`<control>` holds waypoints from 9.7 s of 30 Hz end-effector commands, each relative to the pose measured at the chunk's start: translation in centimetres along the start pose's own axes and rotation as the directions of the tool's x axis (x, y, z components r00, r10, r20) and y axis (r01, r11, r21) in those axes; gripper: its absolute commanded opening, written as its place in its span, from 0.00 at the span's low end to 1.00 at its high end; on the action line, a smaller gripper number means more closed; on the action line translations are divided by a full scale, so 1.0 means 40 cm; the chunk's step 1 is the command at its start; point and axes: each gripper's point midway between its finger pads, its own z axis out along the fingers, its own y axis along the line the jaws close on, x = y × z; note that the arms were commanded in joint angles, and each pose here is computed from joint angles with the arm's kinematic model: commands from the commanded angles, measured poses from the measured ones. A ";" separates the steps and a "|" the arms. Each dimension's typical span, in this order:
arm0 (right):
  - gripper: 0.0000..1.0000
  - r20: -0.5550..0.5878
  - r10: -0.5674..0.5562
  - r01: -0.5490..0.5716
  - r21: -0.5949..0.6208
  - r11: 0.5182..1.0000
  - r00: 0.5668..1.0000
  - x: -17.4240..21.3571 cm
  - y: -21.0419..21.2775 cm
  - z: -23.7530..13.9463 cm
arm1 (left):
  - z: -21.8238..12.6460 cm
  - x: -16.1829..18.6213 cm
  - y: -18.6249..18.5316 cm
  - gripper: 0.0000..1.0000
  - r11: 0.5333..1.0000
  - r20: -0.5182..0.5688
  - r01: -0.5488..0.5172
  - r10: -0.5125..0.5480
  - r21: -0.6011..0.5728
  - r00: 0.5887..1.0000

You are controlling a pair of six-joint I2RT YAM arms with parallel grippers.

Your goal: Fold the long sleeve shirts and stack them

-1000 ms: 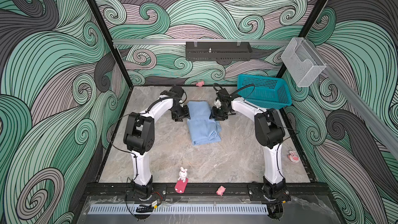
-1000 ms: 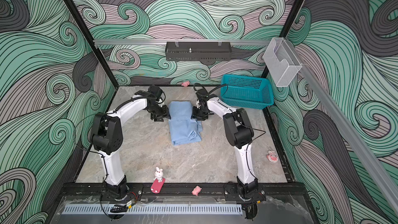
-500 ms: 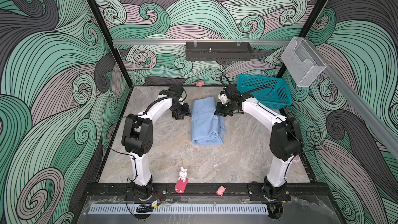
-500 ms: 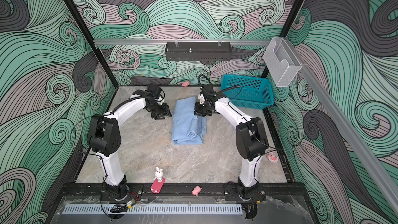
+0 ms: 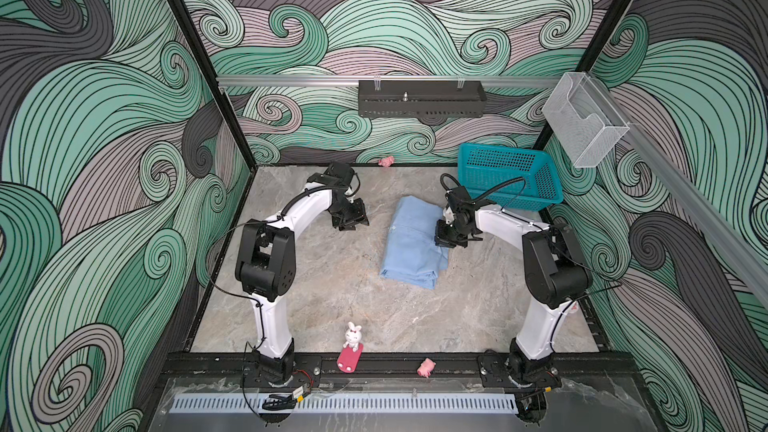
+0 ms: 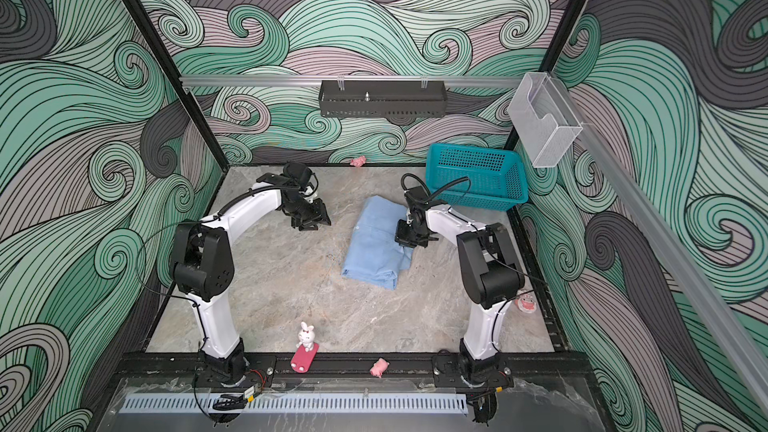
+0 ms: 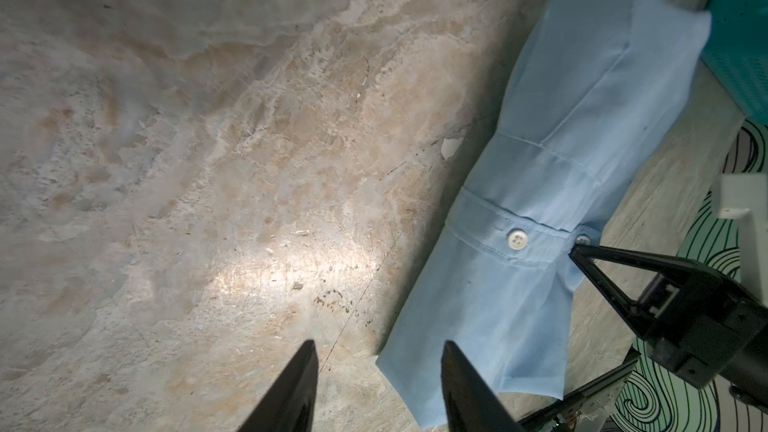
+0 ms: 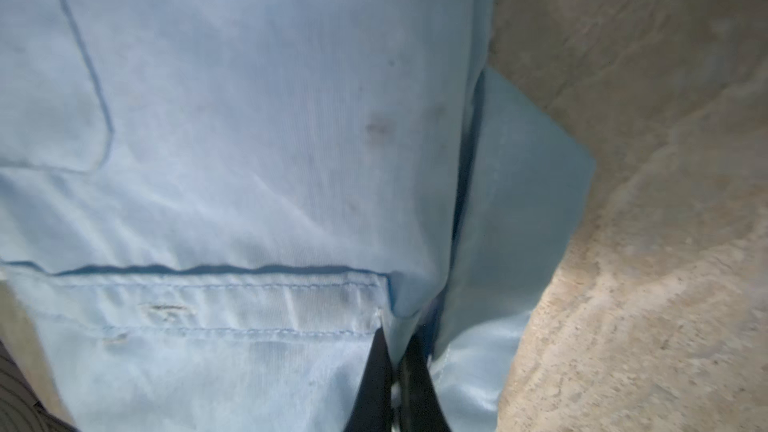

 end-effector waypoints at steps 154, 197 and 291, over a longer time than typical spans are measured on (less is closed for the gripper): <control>0.36 -0.022 -0.344 0.321 -0.311 0.895 0.939 0.103 0.375 -0.056 | 0.050 -0.279 0.170 0.36 0.861 0.035 0.391 -0.424 0.324 0.905; 0.30 -0.074 -0.405 0.357 -0.348 0.867 0.912 0.100 0.500 0.087 | 0.020 -0.386 0.177 0.48 0.870 0.035 0.358 -0.391 0.338 0.920; 0.36 0.537 -0.116 0.191 -0.086 0.978 0.835 0.057 -0.009 -0.295 | 0.210 0.161 -0.235 0.00 0.805 -0.237 -0.588 0.589 0.081 0.773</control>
